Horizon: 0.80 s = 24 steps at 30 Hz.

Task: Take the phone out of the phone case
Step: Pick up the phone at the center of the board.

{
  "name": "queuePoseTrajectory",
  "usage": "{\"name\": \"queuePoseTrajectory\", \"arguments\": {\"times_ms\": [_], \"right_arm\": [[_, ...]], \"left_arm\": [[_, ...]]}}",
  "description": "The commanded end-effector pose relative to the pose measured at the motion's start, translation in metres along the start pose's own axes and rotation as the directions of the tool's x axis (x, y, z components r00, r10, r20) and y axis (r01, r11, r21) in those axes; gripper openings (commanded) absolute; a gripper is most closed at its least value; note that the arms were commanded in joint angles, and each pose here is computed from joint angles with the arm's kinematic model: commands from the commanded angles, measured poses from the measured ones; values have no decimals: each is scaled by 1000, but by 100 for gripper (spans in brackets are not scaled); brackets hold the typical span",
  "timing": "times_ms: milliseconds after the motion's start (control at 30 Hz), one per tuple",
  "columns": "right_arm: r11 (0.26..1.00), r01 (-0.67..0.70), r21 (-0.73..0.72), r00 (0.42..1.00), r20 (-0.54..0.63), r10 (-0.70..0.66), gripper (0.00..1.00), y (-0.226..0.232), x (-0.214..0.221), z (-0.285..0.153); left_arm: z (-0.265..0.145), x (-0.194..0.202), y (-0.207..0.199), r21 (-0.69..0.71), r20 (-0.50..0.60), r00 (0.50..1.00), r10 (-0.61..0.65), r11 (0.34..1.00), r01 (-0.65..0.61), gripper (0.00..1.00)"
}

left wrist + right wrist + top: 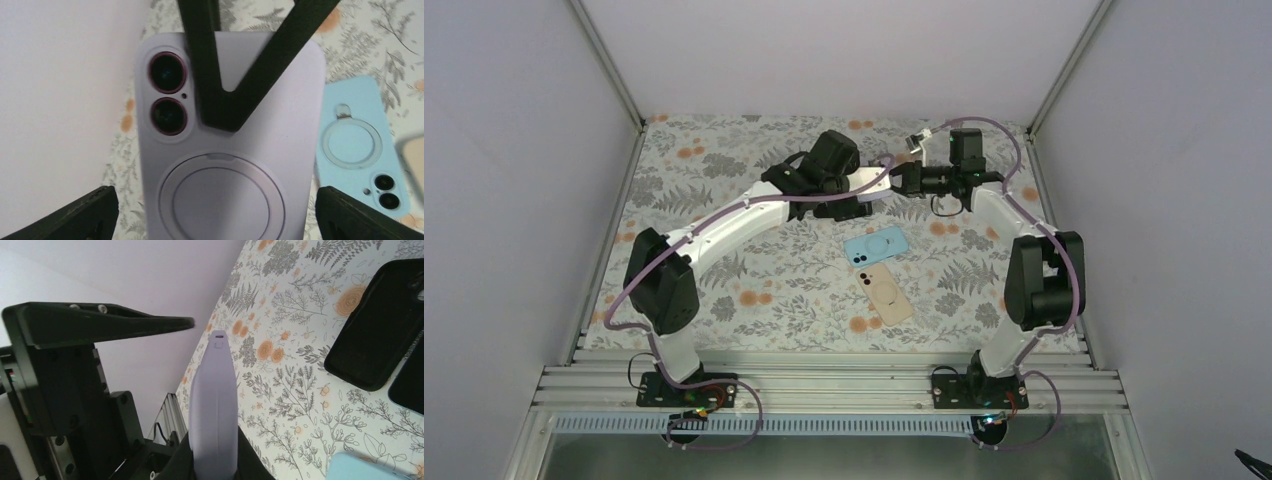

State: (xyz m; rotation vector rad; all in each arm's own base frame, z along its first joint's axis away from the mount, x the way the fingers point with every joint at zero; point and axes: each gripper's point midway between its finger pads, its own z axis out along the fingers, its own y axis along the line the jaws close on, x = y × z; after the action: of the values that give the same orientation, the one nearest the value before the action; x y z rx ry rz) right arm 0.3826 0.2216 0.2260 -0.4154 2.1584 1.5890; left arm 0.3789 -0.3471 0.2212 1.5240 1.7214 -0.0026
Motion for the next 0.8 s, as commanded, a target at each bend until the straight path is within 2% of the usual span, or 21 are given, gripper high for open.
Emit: {"name": "queuePoseTrajectory", "arguments": {"times_ms": [0,233,567,667,767], "right_arm": [[996,-40,-80,999,17,41,4,16,-20,-17],[986,-130,-108,990,35,135,4,12,-17,-31],[950,-265,-165,964,-9,268,4,14,-14,-36],[938,-301,-172,953,-19,302,4,13,-11,-36],[924,-338,-179,941,-32,338,4,12,-6,-35]], "left_arm": [[-22,-23,36,-175,23,996,90,981,-84,100],[-32,-15,25,-218,-44,981,187,957,-192,100],[-33,-13,-5,-276,-110,950,292,909,-311,100],[-28,-12,-16,-277,-128,932,339,890,-362,97],[-23,-10,-18,-317,-169,907,385,850,-420,88]]}}
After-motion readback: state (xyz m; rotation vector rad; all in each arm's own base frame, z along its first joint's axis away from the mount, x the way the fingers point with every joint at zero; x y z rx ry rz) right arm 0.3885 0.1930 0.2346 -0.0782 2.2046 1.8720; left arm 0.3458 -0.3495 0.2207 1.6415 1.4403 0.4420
